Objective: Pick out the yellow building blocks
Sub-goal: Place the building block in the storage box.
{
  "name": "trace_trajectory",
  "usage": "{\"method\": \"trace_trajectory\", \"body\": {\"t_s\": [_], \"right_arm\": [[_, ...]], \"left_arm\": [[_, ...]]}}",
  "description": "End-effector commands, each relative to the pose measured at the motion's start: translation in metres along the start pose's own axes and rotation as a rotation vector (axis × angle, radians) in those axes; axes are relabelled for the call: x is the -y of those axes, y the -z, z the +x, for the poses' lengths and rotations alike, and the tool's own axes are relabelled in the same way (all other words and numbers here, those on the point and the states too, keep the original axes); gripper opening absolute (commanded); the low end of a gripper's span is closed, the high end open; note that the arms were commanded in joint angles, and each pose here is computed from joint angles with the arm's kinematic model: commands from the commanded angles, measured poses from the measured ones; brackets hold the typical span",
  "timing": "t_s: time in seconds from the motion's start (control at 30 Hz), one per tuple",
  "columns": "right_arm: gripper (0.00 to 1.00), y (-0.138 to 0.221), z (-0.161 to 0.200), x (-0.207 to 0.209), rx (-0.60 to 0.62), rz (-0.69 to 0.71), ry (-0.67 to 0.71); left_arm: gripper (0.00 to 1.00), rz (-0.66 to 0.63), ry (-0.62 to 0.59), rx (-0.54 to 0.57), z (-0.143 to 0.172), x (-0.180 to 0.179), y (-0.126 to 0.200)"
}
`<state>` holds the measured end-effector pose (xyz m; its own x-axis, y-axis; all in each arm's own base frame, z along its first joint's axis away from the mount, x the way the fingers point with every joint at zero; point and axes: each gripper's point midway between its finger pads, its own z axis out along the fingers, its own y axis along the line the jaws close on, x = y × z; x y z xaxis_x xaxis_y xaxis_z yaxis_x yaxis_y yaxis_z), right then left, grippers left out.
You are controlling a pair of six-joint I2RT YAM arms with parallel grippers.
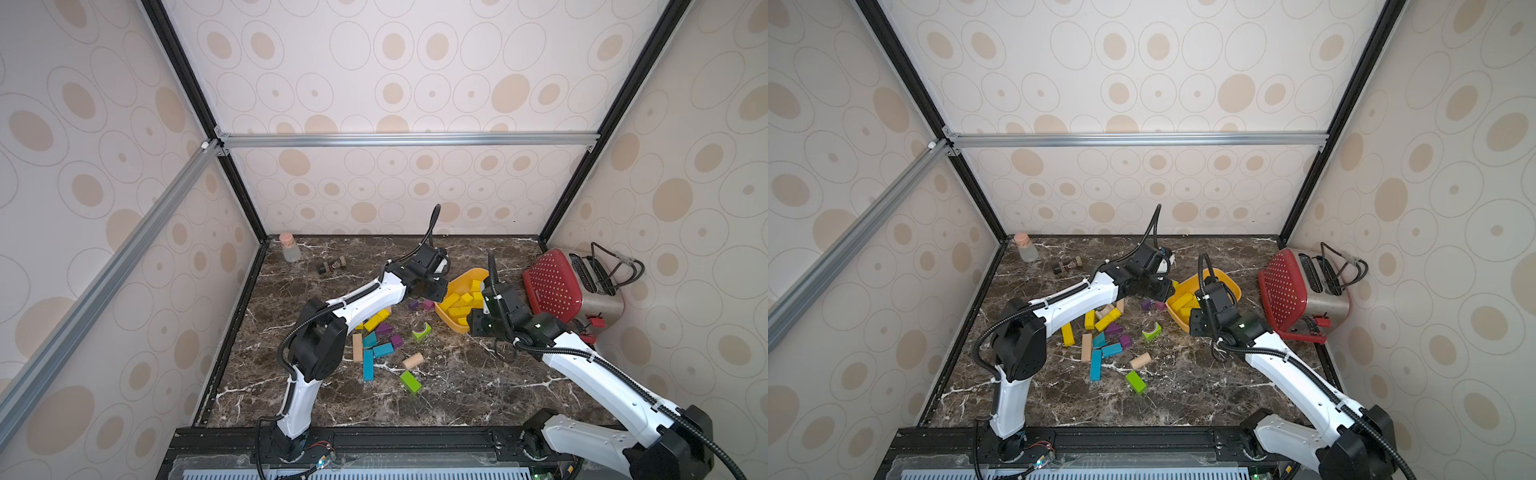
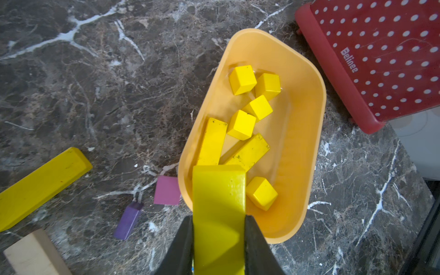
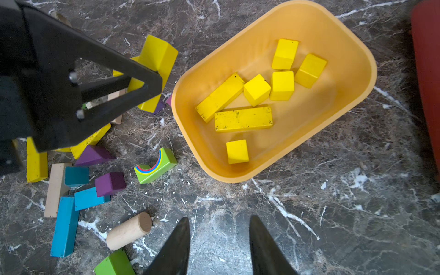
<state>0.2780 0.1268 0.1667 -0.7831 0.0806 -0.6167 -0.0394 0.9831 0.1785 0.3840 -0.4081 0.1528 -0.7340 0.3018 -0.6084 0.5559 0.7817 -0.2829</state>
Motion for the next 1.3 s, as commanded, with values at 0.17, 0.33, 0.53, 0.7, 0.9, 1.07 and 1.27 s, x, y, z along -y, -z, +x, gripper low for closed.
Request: {"method": "trace_trajectory", "body": {"t_s": [0.17,0.33,0.53,0.7,0.9,1.07,1.27], "right_arm": [[0.43,0.002,0.004,0.012,0.004,0.039,-0.011],[0.43,0.008,0.001,0.016,0.029,0.047,-0.02],[0.43,0.015,0.001,0.02,0.047,0.06,-0.029],[0.43,0.016,0.003,0.021,0.049,0.058,-0.041],[0.43,0.015,0.003,0.019,0.044,0.048,-0.051],[0.43,0.014,0.0,0.015,0.045,0.034,-0.055],[0.43,0.008,-0.001,0.006,0.018,0.0,-0.055]], "left_arm": [[0.25,0.068,-0.027,-0.01,-0.01,0.032,-0.018],[0.25,0.091,-0.027,-0.035,-0.008,0.036,-0.038],[0.27,0.081,-0.051,-0.052,-0.007,0.033,-0.059],[0.41,0.089,-0.058,-0.052,-0.011,0.035,-0.066],[0.55,0.071,-0.076,-0.027,-0.018,0.034,-0.056],[0.55,0.062,-0.085,-0.015,-0.019,0.033,-0.046],[0.55,0.056,-0.092,0.003,-0.021,0.033,-0.034]]}}
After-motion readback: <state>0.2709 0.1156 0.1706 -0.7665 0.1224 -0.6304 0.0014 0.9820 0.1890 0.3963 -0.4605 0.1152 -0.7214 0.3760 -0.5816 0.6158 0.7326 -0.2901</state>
